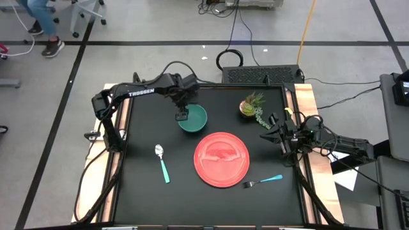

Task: Set table place
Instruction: Put the green bowl on the orange plate

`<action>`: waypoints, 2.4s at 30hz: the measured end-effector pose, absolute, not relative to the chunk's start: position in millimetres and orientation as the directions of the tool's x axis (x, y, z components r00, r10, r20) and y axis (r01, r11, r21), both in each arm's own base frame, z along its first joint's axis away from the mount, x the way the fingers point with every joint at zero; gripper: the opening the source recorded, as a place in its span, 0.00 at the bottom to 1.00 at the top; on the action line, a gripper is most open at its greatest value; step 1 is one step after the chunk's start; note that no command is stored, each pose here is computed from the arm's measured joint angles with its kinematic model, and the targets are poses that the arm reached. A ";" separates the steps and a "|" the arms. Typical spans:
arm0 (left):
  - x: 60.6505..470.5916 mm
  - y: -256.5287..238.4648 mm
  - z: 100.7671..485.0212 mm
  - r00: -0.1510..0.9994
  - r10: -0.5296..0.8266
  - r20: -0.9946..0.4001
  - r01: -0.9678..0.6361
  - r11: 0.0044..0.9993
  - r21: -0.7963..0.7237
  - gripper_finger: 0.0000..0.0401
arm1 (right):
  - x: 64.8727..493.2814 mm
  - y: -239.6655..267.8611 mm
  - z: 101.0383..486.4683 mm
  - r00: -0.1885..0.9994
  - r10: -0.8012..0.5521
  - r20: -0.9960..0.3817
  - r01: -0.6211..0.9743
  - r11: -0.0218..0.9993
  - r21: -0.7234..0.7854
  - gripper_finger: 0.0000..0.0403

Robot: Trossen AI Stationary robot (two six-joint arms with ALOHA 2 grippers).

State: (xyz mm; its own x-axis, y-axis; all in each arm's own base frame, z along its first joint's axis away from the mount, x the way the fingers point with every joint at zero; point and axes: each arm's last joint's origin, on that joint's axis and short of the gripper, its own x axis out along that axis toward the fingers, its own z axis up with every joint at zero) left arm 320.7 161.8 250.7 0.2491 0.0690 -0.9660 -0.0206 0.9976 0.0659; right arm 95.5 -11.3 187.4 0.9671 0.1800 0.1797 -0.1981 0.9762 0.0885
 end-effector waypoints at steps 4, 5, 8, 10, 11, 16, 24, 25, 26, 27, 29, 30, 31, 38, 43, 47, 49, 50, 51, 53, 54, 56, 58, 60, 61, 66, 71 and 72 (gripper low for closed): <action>322.9 170.4 243.9 0.260 0.061 -0.964 -0.053 0.997 0.049 0.67 | 95.5 -11.4 187.4 0.967 0.180 0.180 -0.198 0.976 0.089 0.00; 323.0 172.6 240.3 0.256 0.044 -0.966 -0.055 0.998 0.031 0.67 | 95.5 -11.4 187.4 0.967 0.180 0.180 -0.198 0.976 0.089 0.00; 326.0 175.9 229.8 0.236 0.026 -0.972 -0.051 0.999 0.014 0.67 | 95.5 -11.3 187.4 0.967 0.180 0.180 -0.199 0.976 0.094 0.00; 327.9 176.7 223.7 0.219 0.020 -0.976 -0.049 0.999 0.009 0.67 | 95.5 -11.3 187.4 0.967 0.180 0.180 -0.201 0.974 0.108 0.00; 328.8 177.3 221.2 0.211 0.024 -0.977 -0.048 0.999 0.014 0.67 | 95.5 -11.4 187.4 0.967 0.180 0.180 -0.202 0.973 0.112 0.00; 330.4 178.8 217.3 0.206 0.026 -0.978 -0.045 0.999 0.017 0.67 | 95.4 -11.3 187.4 0.967 0.180 0.180 -0.201 0.973 0.110 0.00; 331.5 179.1 217.5 0.216 0.034 -0.976 -0.046 0.999 0.025 0.67 | 95.4 -11.3 187.4 0.967 0.180 0.180 -0.201 0.974 0.107 0.00; 331.6 179.2 217.5 0.216 0.034 -0.976 -0.043 0.999 0.026 0.67 | 95.5 -11.3 187.4 0.967 0.180 0.180 -0.201 0.974 0.107 0.00; 331.9 179.2 217.6 0.219 0.036 -0.975 -0.040 0.999 0.028 0.67 | 95.5 -11.3 187.4 0.967 0.180 0.180 -0.201 0.974 0.107 0.00; 332.4 179.4 217.7 0.224 0.039 -0.974 -0.036 0.999 0.031 0.67 | 95.4 -11.3 187.4 0.967 0.180 0.180 -0.201 0.974 0.107 0.00; 333.5 180.2 218.0 0.234 0.049 -0.971 -0.036 0.998 0.041 0.67 | 95.5 -11.4 187.3 0.967 0.180 0.180 -0.201 0.974 0.107 0.00; 333.9 180.6 218.1 0.236 0.058 -0.970 -0.039 0.998 0.050 0.67 | 95.5 -11.3 187.4 0.967 0.180 0.180 -0.201 0.974 0.107 0.00; 334.3 181.0 218.2 0.236 0.069 -0.969 -0.042 0.997 0.061 0.67 | 95.5 -11.3 187.4 0.967 0.180 0.180 -0.201 0.974 0.107 0.00; 334.1 184.8 218.7 0.224 0.126 -0.966 -0.095 0.990 0.107 0.67 | 95.5 -11.3 187.4 0.967 0.180 0.180 -0.201 0.974 0.106 0.00; 329.1 192.0 218.6 0.213 0.130 -0.968 -0.215 0.973 0.083 0.67 | 95.5 -11.3 187.4 0.967 0.180 0.180 -0.200 0.975 0.098 0.00; 324.5 198.8 218.5 0.207 0.132 -0.969 -0.309 0.949 0.063 0.67 | 95.5 -11.3 187.4 0.967 0.180 0.180 -0.199 0.975 0.095 0.00; 321.7 201.4 218.4 0.200 0.123 -0.972 -0.332 0.942 0.050 0.67 | 95.5 -11.3 187.4 0.967 0.180 0.180 -0.199 0.975 0.095 0.00; 320.3 202.0 218.3 0.195 0.117 -0.974 -0.338 0.940 0.046 0.67 | 95.5 -11.3 187.4 0.967 0.180 0.180 -0.199 0.975 0.096 0.00; 319.6 202.2 218.2 0.190 0.114 -0.975 -0.342 0.939 0.043 0.67 | 95.5 -11.4 187.4 0.967 0.180 0.180 -0.199 0.975 0.096 0.00; 319.2 202.2 218.1 0.187 0.111 -0.976 -0.347 0.937 0.041 0.67 | 95.5 -11.3 187.4 0.967 0.180 0.180 -0.199 0.975 0.096 0.00; 319.3 202.0 218.1 0.188 0.111 -0.976 -0.346 0.937 0.040 0.67 | 95.5 -11.3 187.4 0.967 0.180 0.180 -0.199 0.975 0.095 0.00; 319.8 201.1 218.1 0.188 0.110 -0.976 -0.344 0.938 0.040 0.67 | 95.4 -11.3 187.4 0.967 0.180 0.180 -0.199 0.975 0.096 0.00; 320.2 200.5 218.3 0.189 0.109 -0.976 -0.343 0.939 0.039 0.67 | 95.5 -11.3 187.4 0.967 0.180 0.180 -0.199 0.975 0.096 0.00; 320.2 200.4 218.3 0.190 0.108 -0.976 -0.342 0.939 0.038 0.67 | 95.5 -11.3 187.4 0.967 0.180 0.180 -0.199 0.975 0.096 0.00; 320.2 200.7 218.3 0.190 0.109 -0.976 -0.343 0.938 0.038 0.67 | 95.5 -11.3 187.4 0.967 0.180 0.180 -0.199 0.975 0.096 0.00; 320.6 200.6 218.4 0.199 0.102 -0.975 -0.344 0.939 0.028 0.67 | 95.5 -11.3 187.4 0.967 0.180 0.180 -0.199 0.975 0.095 0.00; 320.8 200.7 218.4 0.202 0.101 -0.974 -0.343 0.939 0.026 0.67 | 95.5 -11.3 187.4 0.967 0.180 0.180 -0.199 0.975 0.096 0.00; 320.9 200.7 218.4 0.203 0.102 -0.974 -0.343 0.939 0.027 0.67 | 95.5 -11.3 187.4 0.967 0.180 0.180 -0.199 0.975 0.095 0.00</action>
State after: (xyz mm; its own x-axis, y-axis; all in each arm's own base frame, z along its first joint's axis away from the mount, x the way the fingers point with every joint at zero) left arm 320.9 200.7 218.4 0.2028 0.1019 -0.9739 -0.3432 0.9389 0.0267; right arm 95.5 -11.3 187.4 0.9671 0.1799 0.1799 -0.1992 0.9753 0.0955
